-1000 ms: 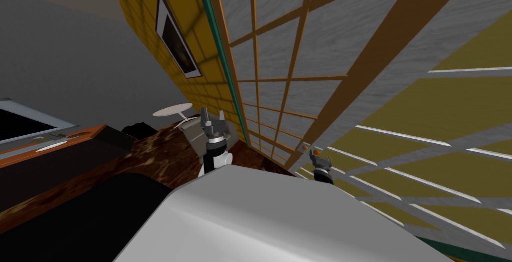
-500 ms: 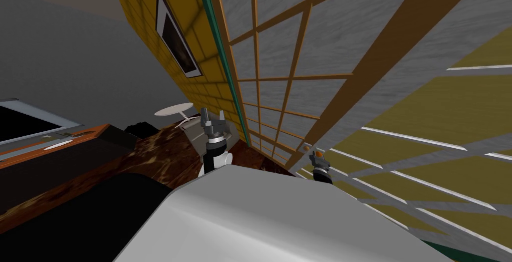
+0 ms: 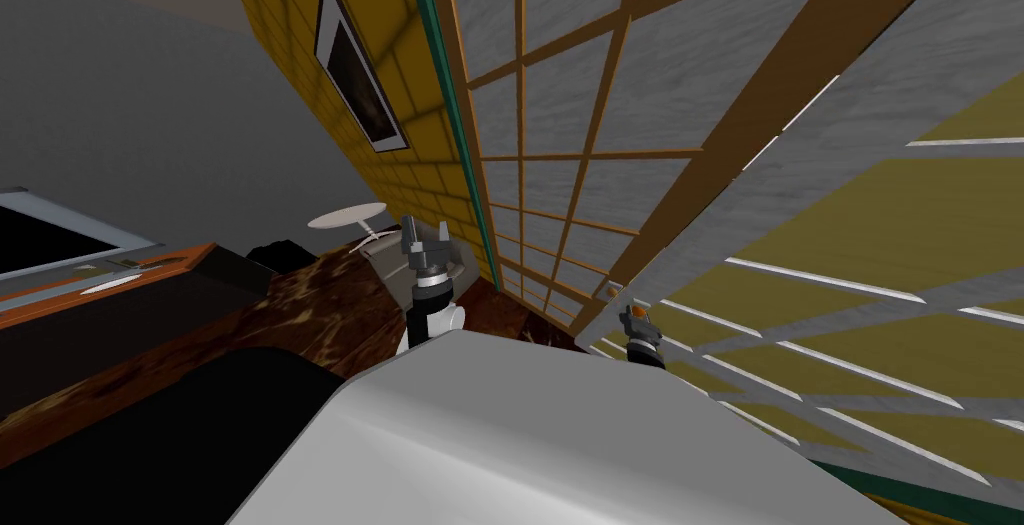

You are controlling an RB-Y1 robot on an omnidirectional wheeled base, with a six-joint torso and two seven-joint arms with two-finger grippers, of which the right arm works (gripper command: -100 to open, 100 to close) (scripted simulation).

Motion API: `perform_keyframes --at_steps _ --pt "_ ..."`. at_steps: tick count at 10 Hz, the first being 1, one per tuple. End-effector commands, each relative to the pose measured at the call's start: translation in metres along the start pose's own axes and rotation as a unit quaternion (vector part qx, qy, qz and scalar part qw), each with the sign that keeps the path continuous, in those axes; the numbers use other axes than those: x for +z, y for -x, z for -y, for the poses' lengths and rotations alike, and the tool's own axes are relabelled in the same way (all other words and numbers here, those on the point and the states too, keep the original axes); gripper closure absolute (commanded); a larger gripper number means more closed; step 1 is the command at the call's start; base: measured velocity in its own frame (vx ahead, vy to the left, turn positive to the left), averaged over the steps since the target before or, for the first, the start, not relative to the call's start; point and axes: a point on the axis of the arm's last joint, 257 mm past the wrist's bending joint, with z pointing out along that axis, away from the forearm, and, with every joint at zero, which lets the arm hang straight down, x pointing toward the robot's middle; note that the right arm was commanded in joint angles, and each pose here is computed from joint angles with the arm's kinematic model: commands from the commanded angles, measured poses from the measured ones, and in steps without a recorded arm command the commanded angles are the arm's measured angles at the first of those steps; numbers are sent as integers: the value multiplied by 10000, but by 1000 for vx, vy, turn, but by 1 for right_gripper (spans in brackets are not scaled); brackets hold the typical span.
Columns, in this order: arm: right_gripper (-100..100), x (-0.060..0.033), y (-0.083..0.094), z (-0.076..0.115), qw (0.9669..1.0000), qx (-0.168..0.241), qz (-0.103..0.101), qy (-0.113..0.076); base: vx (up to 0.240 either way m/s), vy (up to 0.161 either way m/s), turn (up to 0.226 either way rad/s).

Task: Pull the door open

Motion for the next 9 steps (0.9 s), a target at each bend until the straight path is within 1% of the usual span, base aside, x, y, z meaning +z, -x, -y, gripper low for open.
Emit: perform_keyframes --at_steps 1,2,3,4,5,6,7,8,9 --pt "100 -116 -105 254 9997 10 -156 -188 -133 -1 -73" --pt "100 -116 -105 254 9997 10 -156 -188 -117 0 -13" --pt "100 -145 -127 301 9996 29 -185 -223 -100 6 -36" --pt "100 -226 -185 427 9990 165 -257 -323 -126 11 -34" --pt "100 -252 -203 468 9987 219 -278 -356 -153 17 -28" --pt "100 -252 -203 468 9987 219 -278 -356 -101 20 -2" --pt "100 -306 -238 550 9981 326 -320 -423 -85 17 -45" --pt "100 -333 -255 591 9977 380 -340 -457 -92 12 -48" --pt "100 -333 -255 591 9977 380 -340 -457 -63 15 -5"
